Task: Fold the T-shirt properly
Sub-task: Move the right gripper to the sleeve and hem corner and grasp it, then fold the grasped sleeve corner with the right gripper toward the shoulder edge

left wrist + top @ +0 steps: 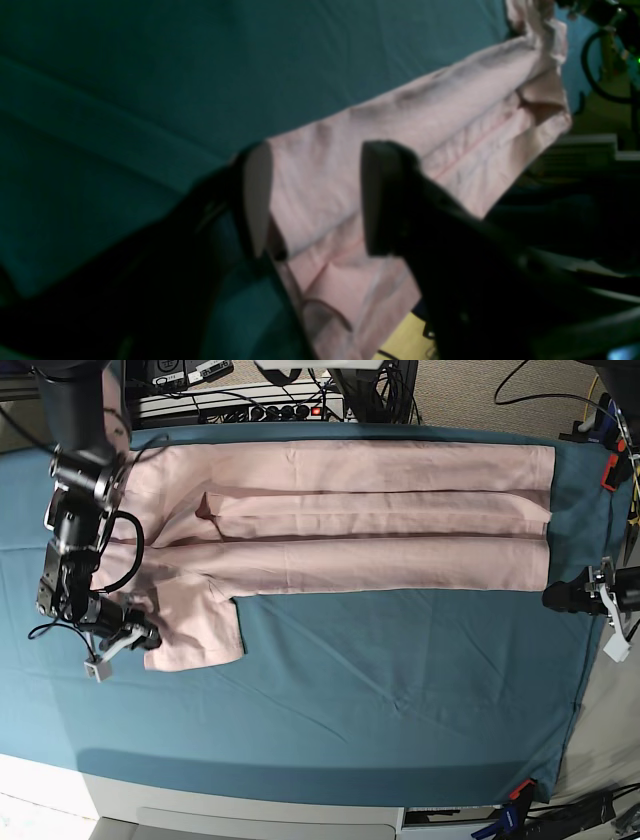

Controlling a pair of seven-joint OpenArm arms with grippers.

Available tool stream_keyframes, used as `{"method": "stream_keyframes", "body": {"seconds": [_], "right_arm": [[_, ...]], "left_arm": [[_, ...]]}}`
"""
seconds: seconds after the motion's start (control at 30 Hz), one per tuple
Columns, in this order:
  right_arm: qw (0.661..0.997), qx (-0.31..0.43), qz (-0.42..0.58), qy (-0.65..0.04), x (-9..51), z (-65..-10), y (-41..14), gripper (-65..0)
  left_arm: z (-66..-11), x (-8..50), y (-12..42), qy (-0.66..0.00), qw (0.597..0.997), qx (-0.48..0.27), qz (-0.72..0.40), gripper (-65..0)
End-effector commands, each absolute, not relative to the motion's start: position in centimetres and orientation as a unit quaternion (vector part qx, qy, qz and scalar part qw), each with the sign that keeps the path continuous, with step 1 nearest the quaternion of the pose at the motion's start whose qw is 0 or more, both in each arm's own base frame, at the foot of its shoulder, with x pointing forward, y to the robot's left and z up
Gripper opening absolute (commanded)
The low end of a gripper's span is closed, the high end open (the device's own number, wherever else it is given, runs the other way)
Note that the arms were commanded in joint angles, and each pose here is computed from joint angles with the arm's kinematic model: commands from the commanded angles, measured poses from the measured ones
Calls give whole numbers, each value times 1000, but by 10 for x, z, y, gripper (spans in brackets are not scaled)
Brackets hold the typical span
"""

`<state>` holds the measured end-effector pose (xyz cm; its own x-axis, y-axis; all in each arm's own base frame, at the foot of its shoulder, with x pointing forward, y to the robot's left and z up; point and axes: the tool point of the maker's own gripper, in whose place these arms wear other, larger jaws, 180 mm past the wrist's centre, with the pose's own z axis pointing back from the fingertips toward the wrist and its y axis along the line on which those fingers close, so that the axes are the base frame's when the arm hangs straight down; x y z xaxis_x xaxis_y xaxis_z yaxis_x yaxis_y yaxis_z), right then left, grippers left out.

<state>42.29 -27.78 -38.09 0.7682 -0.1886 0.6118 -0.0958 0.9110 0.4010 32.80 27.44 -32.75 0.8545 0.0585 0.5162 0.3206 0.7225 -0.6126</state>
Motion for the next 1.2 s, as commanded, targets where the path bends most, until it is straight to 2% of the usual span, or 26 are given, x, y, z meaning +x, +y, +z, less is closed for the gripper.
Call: {"method": "stream_keyframes", "body": {"seconds": [0.0, 0.3, 0.5, 0.8, 1.17], "right_arm": [[901, 208, -13, -380, 436, -350, -285, -650], [898, 146, 134, -393, 373, -314, -254, -650], [897, 128, 202, -372, 312, -321, -226, -650], [912, 134, 239, -304, 231, -350, -205, -650], [917, 176, 237, -268, 202, -359, -192, -650]], "left_arm": [[-309, 337, 283, -283, 886, -359, -79, -352], [-309, 337, 283, -284, 886, -359, -79, -352], [-309, 337, 283, -284, 886, -359, -79, -352], [-308, 338, 283, -286, 885, -359, -78, -352], [-308, 339, 283, -288, 884, -359, -77, -352]]}}
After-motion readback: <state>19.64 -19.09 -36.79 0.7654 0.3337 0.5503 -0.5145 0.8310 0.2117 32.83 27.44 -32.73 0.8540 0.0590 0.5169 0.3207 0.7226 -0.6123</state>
